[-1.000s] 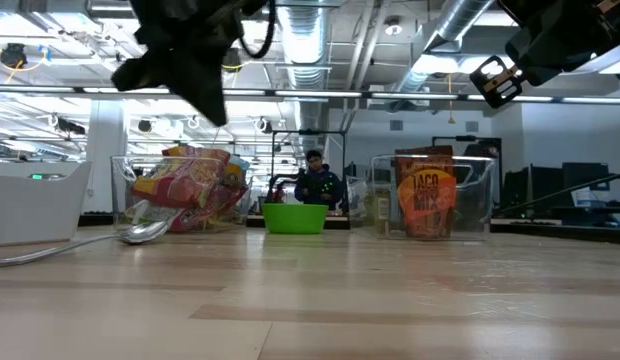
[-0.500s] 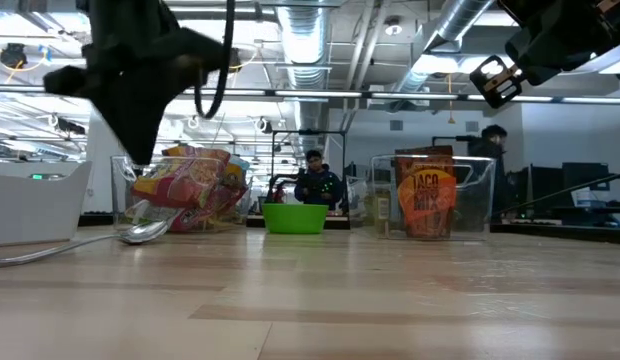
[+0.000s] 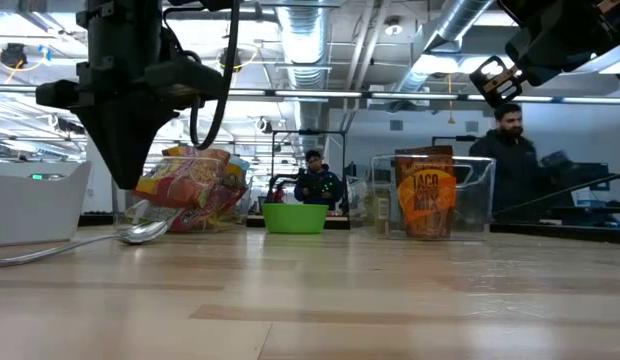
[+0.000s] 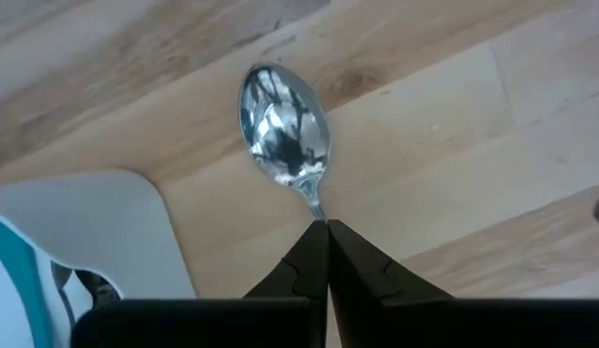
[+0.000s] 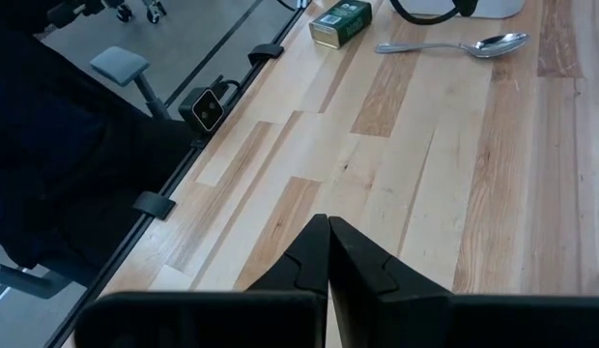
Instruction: Pick & Place Food Item
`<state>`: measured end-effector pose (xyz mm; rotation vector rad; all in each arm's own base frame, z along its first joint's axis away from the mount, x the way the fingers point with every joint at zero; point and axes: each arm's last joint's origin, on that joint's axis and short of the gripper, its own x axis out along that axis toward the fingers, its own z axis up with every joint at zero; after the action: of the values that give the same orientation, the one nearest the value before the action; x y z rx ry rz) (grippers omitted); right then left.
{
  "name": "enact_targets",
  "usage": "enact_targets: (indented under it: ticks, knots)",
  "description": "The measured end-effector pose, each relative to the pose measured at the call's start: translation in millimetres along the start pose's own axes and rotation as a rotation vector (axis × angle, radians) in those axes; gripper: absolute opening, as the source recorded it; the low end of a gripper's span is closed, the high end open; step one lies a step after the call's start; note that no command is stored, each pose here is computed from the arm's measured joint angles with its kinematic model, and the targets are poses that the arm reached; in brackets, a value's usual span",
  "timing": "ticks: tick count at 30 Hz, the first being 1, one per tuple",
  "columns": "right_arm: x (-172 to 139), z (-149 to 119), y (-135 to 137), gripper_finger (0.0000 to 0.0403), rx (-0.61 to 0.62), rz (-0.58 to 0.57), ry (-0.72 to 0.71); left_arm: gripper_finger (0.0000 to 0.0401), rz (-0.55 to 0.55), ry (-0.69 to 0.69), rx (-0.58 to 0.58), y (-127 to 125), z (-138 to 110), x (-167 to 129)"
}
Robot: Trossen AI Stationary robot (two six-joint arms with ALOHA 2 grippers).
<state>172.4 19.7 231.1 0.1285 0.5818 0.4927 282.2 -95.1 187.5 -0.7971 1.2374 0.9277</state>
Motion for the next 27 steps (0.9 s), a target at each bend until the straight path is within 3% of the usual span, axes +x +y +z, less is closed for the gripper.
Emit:
enact_targets:
  ticks: [9,13,19,27]
  knots:
    - [0.0,-0.2,0.0,0.0,0.061,0.0,0.002,0.0,-0.001,-0.028,-0.002,-0.1,0.9,-0.3]
    - [-0.1,-0.1,-0.4,0.0,0.056,-0.004,0.0,0.0,-0.025,-0.037,-0.058,-2.0,-1.2,0.4]
    - [-0.1,0.0,-0.4,0.0,-0.015,-0.007,0.0,0.0,-0.084,-0.028,-0.095,-4.1,-2.8,9.5]
    - [-3.3,0.4,-7.5,0.0,-0.039,-0.046,-0.012,0.0,-0.049,0.037,-0.139,4.5,-7.3,21.3]
